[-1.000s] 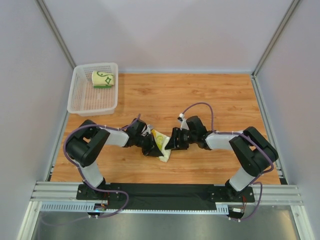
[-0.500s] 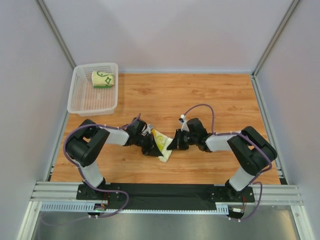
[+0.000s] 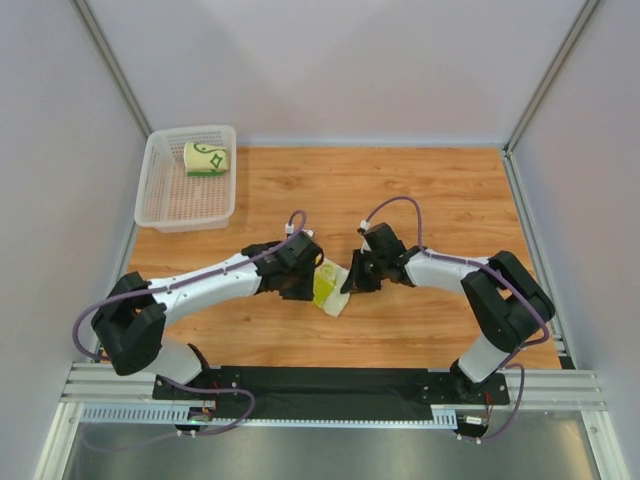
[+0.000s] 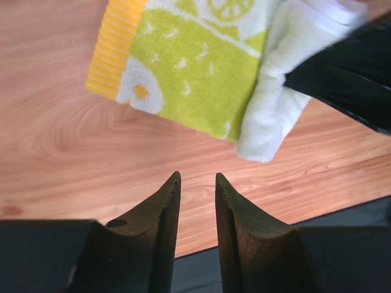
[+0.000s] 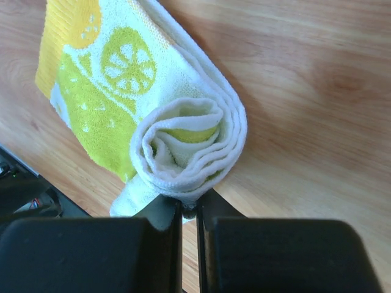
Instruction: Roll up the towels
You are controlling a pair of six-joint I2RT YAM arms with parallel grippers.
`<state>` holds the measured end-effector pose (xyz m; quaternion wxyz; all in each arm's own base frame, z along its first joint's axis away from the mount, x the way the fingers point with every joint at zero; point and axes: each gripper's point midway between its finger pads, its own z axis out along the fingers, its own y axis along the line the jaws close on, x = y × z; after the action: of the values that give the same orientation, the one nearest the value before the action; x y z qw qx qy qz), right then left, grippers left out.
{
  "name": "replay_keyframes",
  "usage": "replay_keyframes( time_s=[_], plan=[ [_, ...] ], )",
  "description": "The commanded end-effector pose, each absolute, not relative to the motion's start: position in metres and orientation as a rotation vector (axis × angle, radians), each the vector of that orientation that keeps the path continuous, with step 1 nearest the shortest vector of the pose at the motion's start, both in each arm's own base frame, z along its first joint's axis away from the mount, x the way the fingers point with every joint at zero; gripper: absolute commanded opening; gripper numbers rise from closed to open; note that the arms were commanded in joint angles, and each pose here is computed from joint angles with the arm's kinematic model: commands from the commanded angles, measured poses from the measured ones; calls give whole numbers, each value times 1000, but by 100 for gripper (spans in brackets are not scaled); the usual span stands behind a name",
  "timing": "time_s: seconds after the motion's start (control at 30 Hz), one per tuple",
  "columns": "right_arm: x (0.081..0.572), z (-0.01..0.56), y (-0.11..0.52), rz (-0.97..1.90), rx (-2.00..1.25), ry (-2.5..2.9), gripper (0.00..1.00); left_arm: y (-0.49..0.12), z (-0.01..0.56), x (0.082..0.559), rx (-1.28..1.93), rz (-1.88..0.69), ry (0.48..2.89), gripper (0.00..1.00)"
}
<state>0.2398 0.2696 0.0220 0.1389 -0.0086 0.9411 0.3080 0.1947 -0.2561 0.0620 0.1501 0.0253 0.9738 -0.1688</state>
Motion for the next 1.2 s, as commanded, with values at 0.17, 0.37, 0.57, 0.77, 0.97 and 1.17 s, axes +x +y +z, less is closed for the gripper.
replay_keyframes(
  time_s=[0.17,0.37,0.57,0.77,0.97,1.17],
  plan=[
    [228,12,240,675,-13,2843,0,-276,115,188,560,-115,2355,36],
    [226,18,244,714,-37,2838,0,-337,98,172,726,-292,2309,42],
    [224,20,246,740,-43,2832,0,-364,88,166,783,-375,2305,45],
    [223,24,248,765,-48,2824,0,-369,77,160,805,-398,2312,45],
    [221,28,248,783,-58,2815,0,-357,50,165,788,-282,2351,50],
    [219,27,247,787,-73,2822,0,-338,38,172,727,-190,2347,56]
  ],
)
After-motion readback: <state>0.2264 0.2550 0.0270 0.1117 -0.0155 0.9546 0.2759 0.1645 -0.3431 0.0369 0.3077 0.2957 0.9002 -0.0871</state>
